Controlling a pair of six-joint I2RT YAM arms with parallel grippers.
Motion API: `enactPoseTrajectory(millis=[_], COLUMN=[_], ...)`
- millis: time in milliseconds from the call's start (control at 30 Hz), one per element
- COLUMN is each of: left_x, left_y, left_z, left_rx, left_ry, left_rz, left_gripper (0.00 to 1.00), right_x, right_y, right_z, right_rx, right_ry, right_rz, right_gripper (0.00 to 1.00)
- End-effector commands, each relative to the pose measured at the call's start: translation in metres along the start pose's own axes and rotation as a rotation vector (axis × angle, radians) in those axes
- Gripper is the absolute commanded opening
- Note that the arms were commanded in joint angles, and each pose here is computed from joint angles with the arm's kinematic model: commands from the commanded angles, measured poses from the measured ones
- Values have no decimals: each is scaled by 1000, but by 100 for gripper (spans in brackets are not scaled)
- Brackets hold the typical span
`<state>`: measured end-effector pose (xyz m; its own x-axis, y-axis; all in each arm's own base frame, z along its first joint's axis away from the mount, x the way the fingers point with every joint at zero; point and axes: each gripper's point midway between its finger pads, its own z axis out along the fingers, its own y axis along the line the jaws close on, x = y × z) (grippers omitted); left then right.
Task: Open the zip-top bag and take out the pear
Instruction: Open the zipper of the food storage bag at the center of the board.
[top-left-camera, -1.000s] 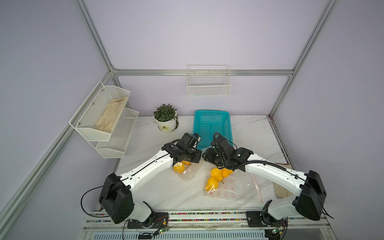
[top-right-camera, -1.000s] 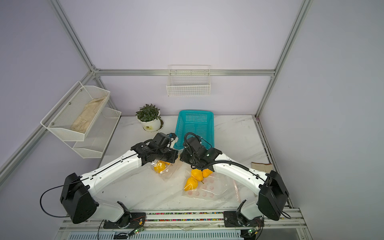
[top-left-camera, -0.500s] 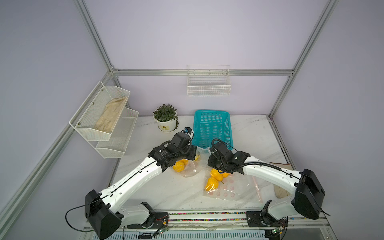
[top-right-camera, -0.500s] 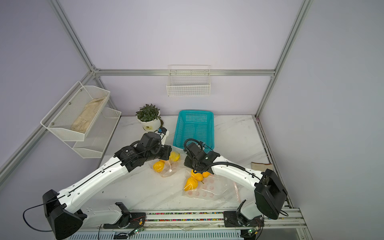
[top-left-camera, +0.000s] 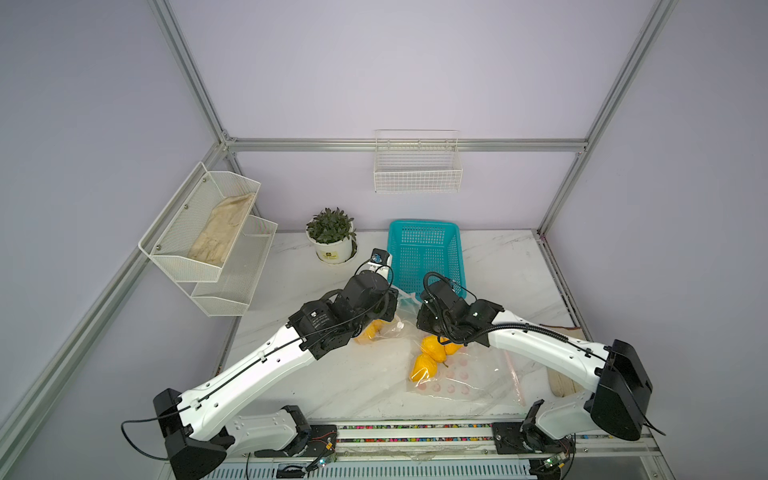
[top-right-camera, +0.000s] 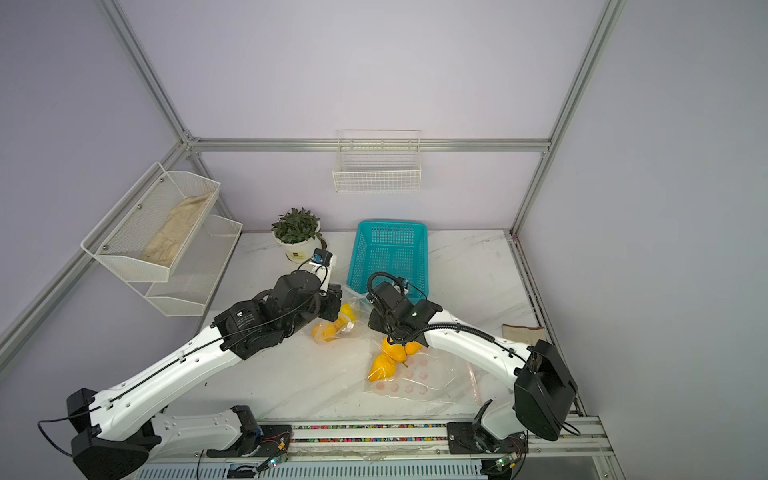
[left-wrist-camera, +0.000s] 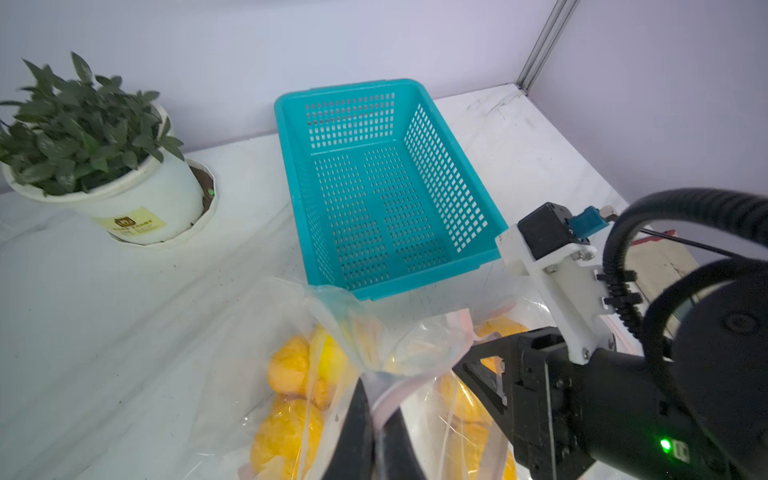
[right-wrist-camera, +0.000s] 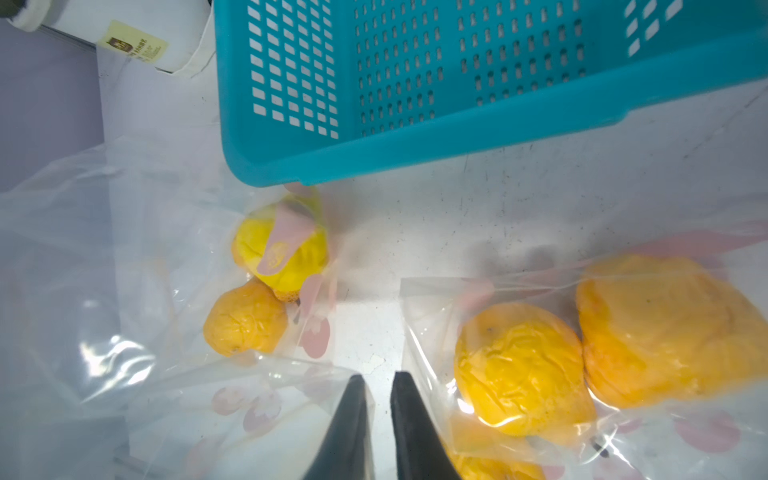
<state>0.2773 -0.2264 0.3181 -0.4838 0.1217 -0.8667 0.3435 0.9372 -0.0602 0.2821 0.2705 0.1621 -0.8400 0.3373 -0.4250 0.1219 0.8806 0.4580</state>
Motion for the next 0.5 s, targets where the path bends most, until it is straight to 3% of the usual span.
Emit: enactPoseTrajectory(millis=[0, 133, 200, 333, 467], left_x=[-43, -40, -36, -28, -27], left_y=[18, 15, 12, 10, 6], left_z=[-22, -14, -7, 9, 14], left_rx=[-95, -86, -61, 16, 86], left_ry=[-142, -146, -144, -102, -97], left_rz=[8, -5, -26, -106, -166], left_gripper=[0, 0, 0, 0, 0], right_x=[-14, -32, -38, -42, -35], right_y=[11, 38, 45, 59, 87], right_z=[-17, -46, -61, -93, -116], right_rx=[-6, -76, -90, -148, -288], right_ry=[-40, -70, -82, -58, 7], right_rz=[-113, -235, -274, -316, -274], right_gripper=[25, 45, 50, 50, 37])
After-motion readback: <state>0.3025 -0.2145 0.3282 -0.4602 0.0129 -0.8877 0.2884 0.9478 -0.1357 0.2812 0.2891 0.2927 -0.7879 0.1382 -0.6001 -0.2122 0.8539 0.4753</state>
